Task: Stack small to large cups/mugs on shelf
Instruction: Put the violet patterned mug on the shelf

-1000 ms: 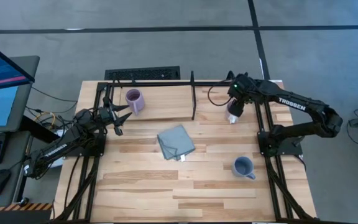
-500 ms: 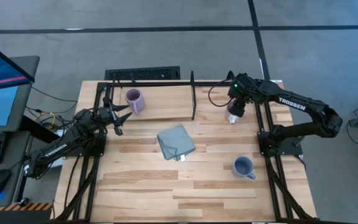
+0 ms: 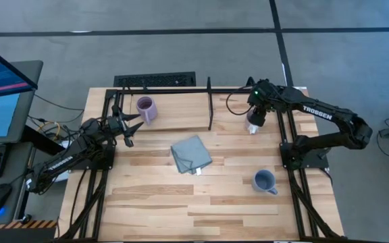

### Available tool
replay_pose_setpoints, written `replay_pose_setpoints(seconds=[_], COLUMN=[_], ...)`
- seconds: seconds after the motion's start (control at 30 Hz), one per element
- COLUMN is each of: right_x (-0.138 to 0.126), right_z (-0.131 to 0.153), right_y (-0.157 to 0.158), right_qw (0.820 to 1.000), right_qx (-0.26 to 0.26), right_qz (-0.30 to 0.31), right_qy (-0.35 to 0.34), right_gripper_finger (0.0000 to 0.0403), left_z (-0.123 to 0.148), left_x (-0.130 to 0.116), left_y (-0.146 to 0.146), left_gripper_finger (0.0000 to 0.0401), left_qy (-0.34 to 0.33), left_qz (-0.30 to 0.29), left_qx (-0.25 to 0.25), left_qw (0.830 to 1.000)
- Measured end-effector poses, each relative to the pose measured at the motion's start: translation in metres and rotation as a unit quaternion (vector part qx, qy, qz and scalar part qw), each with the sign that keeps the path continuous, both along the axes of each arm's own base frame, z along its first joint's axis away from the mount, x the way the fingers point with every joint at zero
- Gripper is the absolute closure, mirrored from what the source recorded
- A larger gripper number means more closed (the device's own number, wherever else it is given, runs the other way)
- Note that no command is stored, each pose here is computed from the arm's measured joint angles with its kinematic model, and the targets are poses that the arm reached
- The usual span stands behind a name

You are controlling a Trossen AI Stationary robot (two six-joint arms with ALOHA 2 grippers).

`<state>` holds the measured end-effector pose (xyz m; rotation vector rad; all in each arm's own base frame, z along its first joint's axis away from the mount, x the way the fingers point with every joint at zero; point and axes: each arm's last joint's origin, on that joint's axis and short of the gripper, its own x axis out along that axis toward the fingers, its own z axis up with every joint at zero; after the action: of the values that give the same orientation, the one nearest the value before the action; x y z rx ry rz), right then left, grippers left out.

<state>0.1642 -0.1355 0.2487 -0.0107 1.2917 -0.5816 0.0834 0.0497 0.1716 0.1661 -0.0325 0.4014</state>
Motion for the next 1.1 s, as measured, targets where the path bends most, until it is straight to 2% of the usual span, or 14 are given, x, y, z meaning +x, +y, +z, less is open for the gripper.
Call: replay_pose_setpoints(seconds=[0.53, 0.67, 0.9, 1.1], right_x=[-0.0011, -0.0018, -0.0043, -0.0049], right_z=[-0.0006, -0.0008, -0.002, -0.0023], right_y=[0.0008, 0.0014, 0.0034, 0.0041], right_qw=[1.0, 1.0, 0.999, 0.997], right_qx=[0.006, 0.012, 0.023, 0.034], right_qz=[-0.005, -0.026, -0.029, -0.071], right_qy=[0.004, -0.002, 0.011, -0.004], right_gripper_finger=[0.0221, 0.0223, 0.0221, 0.0223], left_z=[-0.0004, -0.0004, -0.0001, 0.0002], left_x=[0.0001, 0.0001, 0.0, 0.0], left_y=[0.0, 0.0, 0.0, 0.0], left_gripper_finger=[0.0239, 0.0239, 0.0239, 0.0239], left_qy=[0.005, 0.005, 0.002, -0.001], left_qz=[0.001, 0.001, 0.0, 0.0], left_qx=[0.009, 0.008, 0.005, 0.001], left_qw=[1.0, 1.0, 1.0, 1.0])
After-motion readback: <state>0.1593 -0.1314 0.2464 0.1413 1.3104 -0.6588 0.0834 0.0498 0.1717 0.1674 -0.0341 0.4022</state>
